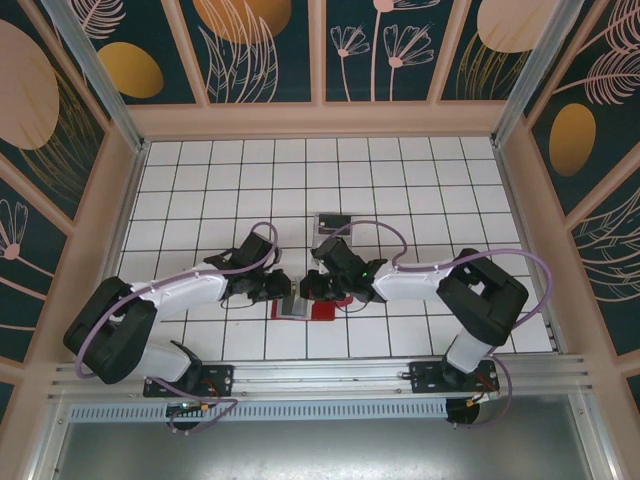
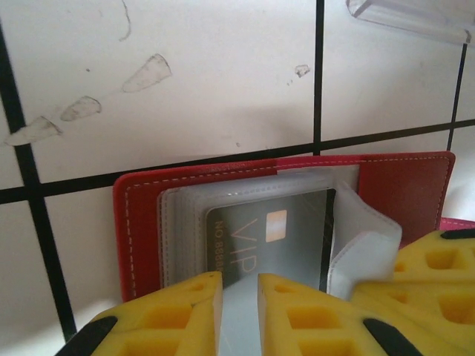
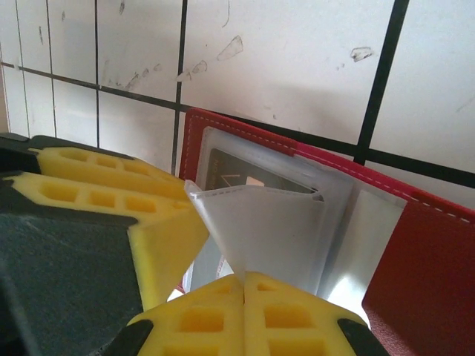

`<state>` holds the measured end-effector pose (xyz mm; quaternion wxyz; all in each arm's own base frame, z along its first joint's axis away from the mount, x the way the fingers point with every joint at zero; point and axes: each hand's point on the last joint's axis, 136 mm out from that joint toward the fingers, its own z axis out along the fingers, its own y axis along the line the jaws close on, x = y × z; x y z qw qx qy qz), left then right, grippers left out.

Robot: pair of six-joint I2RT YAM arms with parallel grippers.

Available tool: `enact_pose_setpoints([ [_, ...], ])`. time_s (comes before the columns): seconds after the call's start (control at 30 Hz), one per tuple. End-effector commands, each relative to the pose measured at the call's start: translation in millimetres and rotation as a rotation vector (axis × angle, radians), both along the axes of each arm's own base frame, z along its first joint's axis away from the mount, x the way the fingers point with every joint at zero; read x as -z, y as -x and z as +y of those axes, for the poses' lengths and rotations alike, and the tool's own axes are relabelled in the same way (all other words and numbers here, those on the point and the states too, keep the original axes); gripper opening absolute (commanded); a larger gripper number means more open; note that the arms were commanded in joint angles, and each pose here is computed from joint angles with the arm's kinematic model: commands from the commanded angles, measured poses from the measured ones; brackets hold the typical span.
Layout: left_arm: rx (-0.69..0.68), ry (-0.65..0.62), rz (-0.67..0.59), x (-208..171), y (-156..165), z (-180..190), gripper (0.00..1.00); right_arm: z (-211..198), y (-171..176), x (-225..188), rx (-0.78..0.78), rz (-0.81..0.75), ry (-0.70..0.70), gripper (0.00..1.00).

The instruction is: Take the credit cards out of the card holder

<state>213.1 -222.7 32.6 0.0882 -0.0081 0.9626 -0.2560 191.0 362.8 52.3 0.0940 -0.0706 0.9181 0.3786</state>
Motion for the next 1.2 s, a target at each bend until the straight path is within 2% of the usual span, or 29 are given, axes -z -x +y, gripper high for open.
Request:
enact_pose_setpoints([
  [0.0,0.04,0.017,0.0,-6,0,-11,0.21,3,-2,-13,0.005,-0.01,-0.052,0.07],
  [0.27,0.077,-0.005,0.02,-1,1,-16,0.21,1,-4,-16,0.003,-0.017,-0.055,0.1],
  [0.4,0.082,0.003,0.017,-6,-2,-19,0.21,-13,-9,-20,0.044,-0.043,-0.012,0.22],
  [0.6,0.102,0.017,0.006,-14,-4,-30,0.21,-49,-25,-37,0.148,-0.117,0.049,0.28],
  [0.87,0.164,0.023,0.011,-13,0,-62,0.21,-89,-39,-56,0.265,-0.177,0.052,0.3],
  [1.17,0.237,0.036,0.042,-1,11,-101,0.21,-101,-38,-58,0.293,-0.181,0.04,0.3],
])
